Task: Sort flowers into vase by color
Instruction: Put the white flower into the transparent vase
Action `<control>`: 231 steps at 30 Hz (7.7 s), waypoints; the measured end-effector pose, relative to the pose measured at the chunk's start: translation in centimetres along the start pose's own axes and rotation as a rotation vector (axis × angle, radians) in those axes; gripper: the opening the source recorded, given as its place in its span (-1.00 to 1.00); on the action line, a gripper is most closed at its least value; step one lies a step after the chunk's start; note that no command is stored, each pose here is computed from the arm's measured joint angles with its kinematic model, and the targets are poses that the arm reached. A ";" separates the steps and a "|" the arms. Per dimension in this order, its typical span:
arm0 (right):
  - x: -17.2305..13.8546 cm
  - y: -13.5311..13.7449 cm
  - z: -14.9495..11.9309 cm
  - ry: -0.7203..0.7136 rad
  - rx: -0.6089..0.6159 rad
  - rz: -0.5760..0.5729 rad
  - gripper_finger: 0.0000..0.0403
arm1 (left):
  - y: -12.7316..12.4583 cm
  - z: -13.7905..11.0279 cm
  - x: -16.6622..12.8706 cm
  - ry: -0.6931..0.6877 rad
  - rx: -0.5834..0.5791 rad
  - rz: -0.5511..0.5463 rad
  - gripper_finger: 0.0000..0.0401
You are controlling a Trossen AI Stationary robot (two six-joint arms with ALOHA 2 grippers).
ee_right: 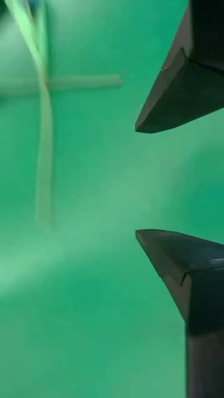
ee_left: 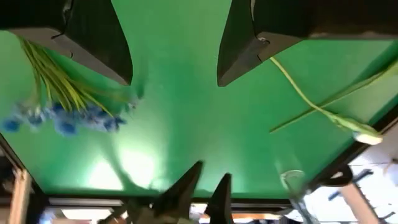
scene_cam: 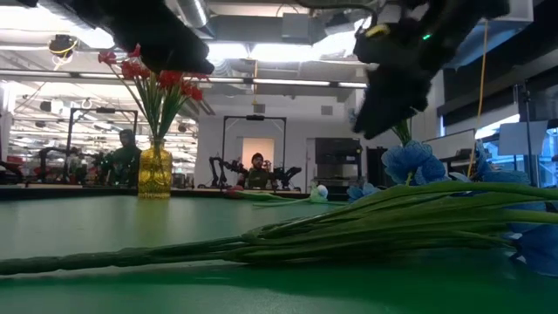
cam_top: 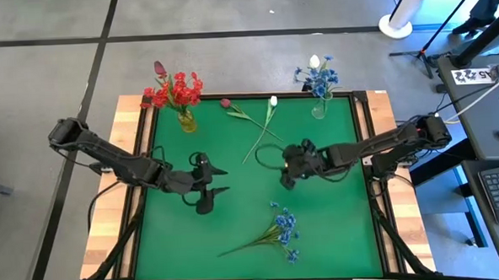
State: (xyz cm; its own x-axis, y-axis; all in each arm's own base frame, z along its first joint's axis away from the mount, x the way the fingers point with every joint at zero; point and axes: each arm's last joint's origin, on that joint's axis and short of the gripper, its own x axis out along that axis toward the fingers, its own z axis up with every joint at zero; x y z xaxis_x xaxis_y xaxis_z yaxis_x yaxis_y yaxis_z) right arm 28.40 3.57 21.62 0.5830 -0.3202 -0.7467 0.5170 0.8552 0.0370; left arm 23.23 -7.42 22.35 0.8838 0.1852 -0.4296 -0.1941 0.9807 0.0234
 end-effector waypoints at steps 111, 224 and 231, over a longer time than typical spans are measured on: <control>8.7 -12.4 11.1 0.015 0.452 -0.016 -0.99 | 0.2 0.6 0.1 -0.065 -0.125 0.041 0.14; -11.9 -8.6 10.1 -0.902 -0.088 0.001 -0.99 | -0.3 0.1 -0.2 -0.029 -0.121 0.028 0.14; -15.3 -11.4 5.3 -1.263 -0.118 -0.118 -0.99 | -0.3 0.4 -0.2 -0.053 -0.131 0.026 0.14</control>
State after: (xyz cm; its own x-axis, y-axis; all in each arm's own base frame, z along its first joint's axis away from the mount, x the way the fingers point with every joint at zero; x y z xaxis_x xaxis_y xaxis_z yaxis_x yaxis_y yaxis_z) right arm 16.91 -3.41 36.09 0.7599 -0.5045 0.4099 0.5853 0.8053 -0.0940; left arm 23.26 -7.74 22.78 0.8983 0.2172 -0.3821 -0.2683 0.9596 -0.0853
